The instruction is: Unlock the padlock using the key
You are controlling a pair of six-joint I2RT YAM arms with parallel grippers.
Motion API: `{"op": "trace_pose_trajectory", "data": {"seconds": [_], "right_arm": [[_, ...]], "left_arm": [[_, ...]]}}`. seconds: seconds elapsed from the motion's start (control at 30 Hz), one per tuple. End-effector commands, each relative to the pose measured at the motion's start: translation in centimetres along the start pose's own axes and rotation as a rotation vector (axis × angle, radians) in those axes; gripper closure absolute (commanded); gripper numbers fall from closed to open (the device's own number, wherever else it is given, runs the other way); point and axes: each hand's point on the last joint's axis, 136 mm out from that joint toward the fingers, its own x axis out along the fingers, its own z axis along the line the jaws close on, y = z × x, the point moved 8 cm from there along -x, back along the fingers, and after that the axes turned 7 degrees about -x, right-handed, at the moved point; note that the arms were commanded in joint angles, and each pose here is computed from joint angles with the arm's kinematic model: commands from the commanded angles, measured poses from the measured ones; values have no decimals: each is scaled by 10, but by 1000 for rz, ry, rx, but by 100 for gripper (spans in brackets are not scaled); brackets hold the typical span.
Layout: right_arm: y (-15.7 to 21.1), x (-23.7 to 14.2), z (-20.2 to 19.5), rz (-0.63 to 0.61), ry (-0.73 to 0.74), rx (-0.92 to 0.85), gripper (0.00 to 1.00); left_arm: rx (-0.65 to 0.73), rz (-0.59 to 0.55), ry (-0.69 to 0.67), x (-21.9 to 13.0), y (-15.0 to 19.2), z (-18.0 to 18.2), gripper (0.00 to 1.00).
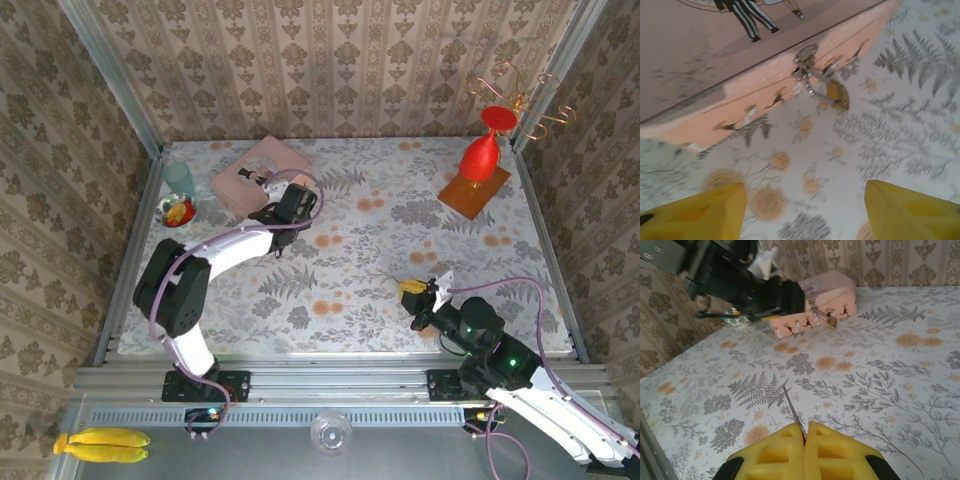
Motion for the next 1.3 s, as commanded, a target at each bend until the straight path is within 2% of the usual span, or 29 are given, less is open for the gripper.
{"op": "trace_pose_trajectory", "data": {"seconds": [0.0,0.3,0.63,0.73,1.0,1.2,1.27], "right_arm": [[2,0,2,-18,-34,23,100],[-2,-3,5,-39,-68,30,100],[-1,-6,5,-56,-70,41,100],[-2,-6,5,-57,-69,40,100],[-1,-6,4,-61,-67,41,100],[-1,-5,4,-66,-61,40,100],[-1,-5,4,-67,-57,40,100]], "left_arm": [[-187,-130,77,11,-19,-20,37],[-392,-238,146,56,-4,-29,42],[-408,-259,110,90,-2,-27,41],[-410,-268,137,98,-5,-26,42],[-432,-253,131,119,-8,-16,52],[-454,-225,149,130,-10,-14,65],[-430,-219,147,131,-12,-15,72]]}}
